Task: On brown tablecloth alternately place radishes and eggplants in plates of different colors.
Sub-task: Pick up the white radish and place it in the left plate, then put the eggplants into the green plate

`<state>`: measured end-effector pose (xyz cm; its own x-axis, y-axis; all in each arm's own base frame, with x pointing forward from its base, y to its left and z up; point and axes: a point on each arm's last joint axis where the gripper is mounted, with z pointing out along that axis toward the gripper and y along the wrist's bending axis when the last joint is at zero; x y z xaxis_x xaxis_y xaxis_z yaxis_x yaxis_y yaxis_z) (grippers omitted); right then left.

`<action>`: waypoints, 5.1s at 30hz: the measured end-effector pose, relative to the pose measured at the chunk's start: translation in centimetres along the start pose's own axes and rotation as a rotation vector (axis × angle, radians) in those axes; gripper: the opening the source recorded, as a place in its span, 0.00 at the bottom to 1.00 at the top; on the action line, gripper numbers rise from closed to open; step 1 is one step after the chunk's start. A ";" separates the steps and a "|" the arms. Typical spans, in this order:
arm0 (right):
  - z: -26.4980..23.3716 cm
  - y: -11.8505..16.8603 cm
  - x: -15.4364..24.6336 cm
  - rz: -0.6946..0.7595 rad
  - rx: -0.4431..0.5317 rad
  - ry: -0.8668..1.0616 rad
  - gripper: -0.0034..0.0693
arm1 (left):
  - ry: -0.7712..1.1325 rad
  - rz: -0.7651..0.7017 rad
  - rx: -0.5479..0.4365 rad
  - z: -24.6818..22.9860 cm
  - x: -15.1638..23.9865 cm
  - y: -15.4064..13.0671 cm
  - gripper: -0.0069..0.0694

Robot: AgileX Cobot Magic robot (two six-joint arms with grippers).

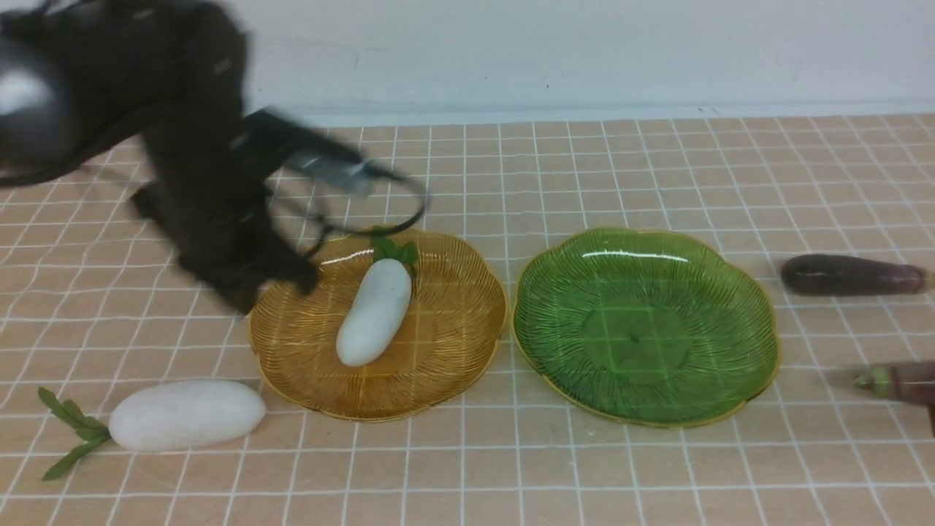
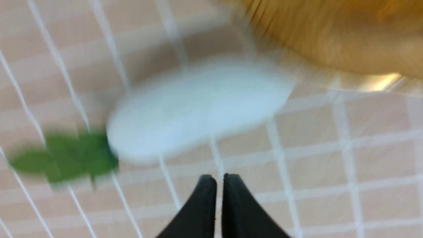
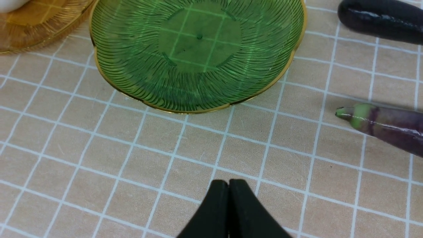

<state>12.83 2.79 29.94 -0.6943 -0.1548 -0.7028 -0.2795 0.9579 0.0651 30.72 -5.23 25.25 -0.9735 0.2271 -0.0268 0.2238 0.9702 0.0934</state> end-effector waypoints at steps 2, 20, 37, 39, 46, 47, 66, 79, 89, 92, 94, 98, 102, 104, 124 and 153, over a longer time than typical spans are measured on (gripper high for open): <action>0.0 0.0 -0.1 0.002 0.000 -0.009 0.03 | 0.050 -0.025 0.001 1.2 1.0 0.3 0.14; 0.0 0.0 -0.2 0.011 -0.004 -0.026 0.03 | -0.105 0.221 -0.053 7.0 -1.1 0.5 0.96; 0.0 0.0 -0.2 0.011 -0.004 -0.026 0.03 | -0.207 0.047 0.072 -0.2 -5.1 -0.9 0.57; 0.0 0.0 -0.2 0.011 -0.005 -0.026 0.03 | -0.346 0.048 0.120 -1.2 -7.1 -2.7 0.57; 0.0 0.2 0.2 0.032 -0.018 0.020 0.03 | -0.488 0.046 0.147 1.1 -10.7 -4.7 0.69; 0.0 0.2 0.2 0.074 -0.016 0.024 0.03 | -0.503 0.044 0.146 1.2 -10.9 -4.7 0.74; 11.3 -6.6 -2.3 0.563 0.527 0.288 0.79 | -0.411 0.031 0.165 -6.5 -5.1 -3.8 0.09; 17.5 -11.9 -4.9 1.169 0.706 0.253 0.81 | -0.380 0.036 0.162 -6.3 -4.9 -3.8 0.09; 21.6 -14.2 -2.7 1.186 0.720 0.294 0.80 | -0.355 0.038 0.161 -6.0 -4.9 -3.8 0.09; 22.1 -14.4 -2.4 1.155 0.711 0.312 0.70 | -0.350 0.039 0.161 -5.8 -5.0 -3.8 0.09; 22.1 -14.4 -2.5 1.121 0.702 0.320 0.54 | -0.350 0.039 0.161 -5.8 -5.0 -3.8 0.09; 20.8 -14.3 -5.0 0.947 0.621 0.323 0.50 | -0.347 0.039 0.161 -5.8 -4.9 -3.8 0.09; 17.4 -11.3 -10.3 0.649 0.403 0.276 0.50 | -0.347 0.039 0.161 -5.8 -4.9 -3.8 0.09; 16.9 -8.7 -11.9 0.522 0.284 0.236 0.50 | -0.347 0.039 0.161 -5.8 -4.9 -3.8 0.09; 21.8 -2.9 -13.7 0.181 0.077 0.339 0.43 | -0.344 0.039 0.161 -5.8 -4.9 -3.8 0.09; 29.5 -16.3 -11.2 1.286 0.456 0.282 0.81 | -0.342 0.036 0.161 -5.8 -4.9 -3.8 0.09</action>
<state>44.75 -4.00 15.80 -0.4200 0.8935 -0.1590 0.8498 0.4487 0.2766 34.37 -10.54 30.79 -0.8989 0.2500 -0.3598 0.2886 0.9557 -0.0569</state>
